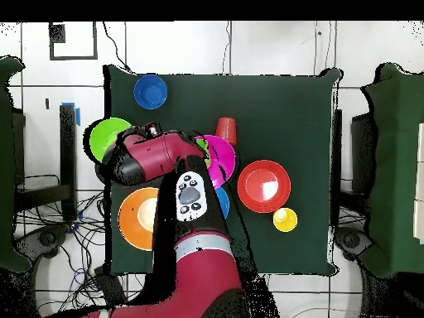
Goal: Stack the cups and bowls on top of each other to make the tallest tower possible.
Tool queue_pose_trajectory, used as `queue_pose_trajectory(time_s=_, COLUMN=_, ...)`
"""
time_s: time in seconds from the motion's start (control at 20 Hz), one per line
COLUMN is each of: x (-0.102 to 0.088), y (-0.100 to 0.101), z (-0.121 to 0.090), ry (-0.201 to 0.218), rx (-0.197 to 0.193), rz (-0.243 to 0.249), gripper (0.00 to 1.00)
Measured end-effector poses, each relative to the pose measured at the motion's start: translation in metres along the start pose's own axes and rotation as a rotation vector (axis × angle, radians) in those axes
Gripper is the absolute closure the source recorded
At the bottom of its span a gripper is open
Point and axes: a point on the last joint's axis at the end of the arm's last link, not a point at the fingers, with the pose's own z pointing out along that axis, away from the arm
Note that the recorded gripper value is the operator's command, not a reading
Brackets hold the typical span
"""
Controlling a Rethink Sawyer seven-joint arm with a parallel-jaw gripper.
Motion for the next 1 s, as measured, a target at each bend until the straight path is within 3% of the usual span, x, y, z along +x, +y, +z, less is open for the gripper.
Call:
queue_pose_trajectory(time_s=0.65, x=0.016, y=0.028, z=0.014, ry=0.020, rx=-0.025, rz=-0.028, gripper=0.00)
queue_pose_trajectory(time_s=1.0, x=0.031, y=0.033, z=0.028, ry=0.037, rx=-0.036, rz=-0.026, gripper=0.00)
